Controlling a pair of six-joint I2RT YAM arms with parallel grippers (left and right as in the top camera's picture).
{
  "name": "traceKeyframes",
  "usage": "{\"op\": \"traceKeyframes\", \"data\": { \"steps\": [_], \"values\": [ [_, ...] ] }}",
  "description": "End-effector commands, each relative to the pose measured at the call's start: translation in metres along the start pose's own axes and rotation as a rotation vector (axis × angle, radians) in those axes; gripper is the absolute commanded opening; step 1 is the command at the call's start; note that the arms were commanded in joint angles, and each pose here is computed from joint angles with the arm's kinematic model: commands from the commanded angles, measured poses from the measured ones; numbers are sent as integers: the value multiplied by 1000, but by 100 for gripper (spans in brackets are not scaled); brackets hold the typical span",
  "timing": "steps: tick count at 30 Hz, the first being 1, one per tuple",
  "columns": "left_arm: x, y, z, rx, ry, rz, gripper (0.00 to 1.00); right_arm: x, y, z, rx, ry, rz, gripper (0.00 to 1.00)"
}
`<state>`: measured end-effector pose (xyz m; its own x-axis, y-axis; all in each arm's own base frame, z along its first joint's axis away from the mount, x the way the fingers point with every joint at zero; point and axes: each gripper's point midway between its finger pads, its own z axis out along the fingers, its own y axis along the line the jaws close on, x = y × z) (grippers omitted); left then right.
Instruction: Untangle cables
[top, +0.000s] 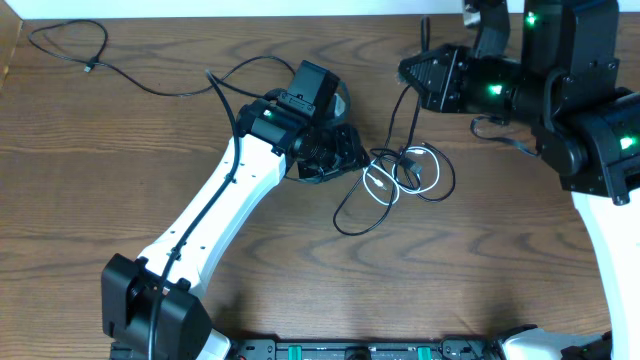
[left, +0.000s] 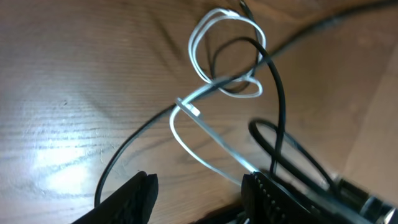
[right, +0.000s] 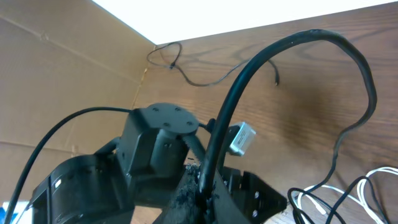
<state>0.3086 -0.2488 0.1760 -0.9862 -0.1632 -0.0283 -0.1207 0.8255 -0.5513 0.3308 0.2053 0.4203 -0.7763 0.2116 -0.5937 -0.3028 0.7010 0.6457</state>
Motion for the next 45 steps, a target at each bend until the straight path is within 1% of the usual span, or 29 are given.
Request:
{"op": "traceKeyframes", "data": {
  "steps": [1,9,23,29,34,37,42,45],
  "values": [
    [-8,9,3,-47,-40,-161,49,1,9,-2,-29,5,0,1],
    [-14,14,22,-60,-24,-284,49,1,9,-2,-28,6,1,1],
    [9,-13,22,76,138,-293,49,3,7,-2,-22,13,1,1],
    [9,-13,22,70,140,-375,49,3,8,-2,-23,13,1,1],
    [8,-12,22,63,133,-391,49,2,8,-2,-26,11,18,1],
    [2,-5,23,31,94,-419,49,-2,12,-2,-42,-7,35,1],
    [-7,4,24,-14,33,-419,49,-6,16,-2,-59,-20,30,1],
    [-10,4,24,-14,18,-415,49,-6,16,-2,-58,-20,29,1]
  ]
}}
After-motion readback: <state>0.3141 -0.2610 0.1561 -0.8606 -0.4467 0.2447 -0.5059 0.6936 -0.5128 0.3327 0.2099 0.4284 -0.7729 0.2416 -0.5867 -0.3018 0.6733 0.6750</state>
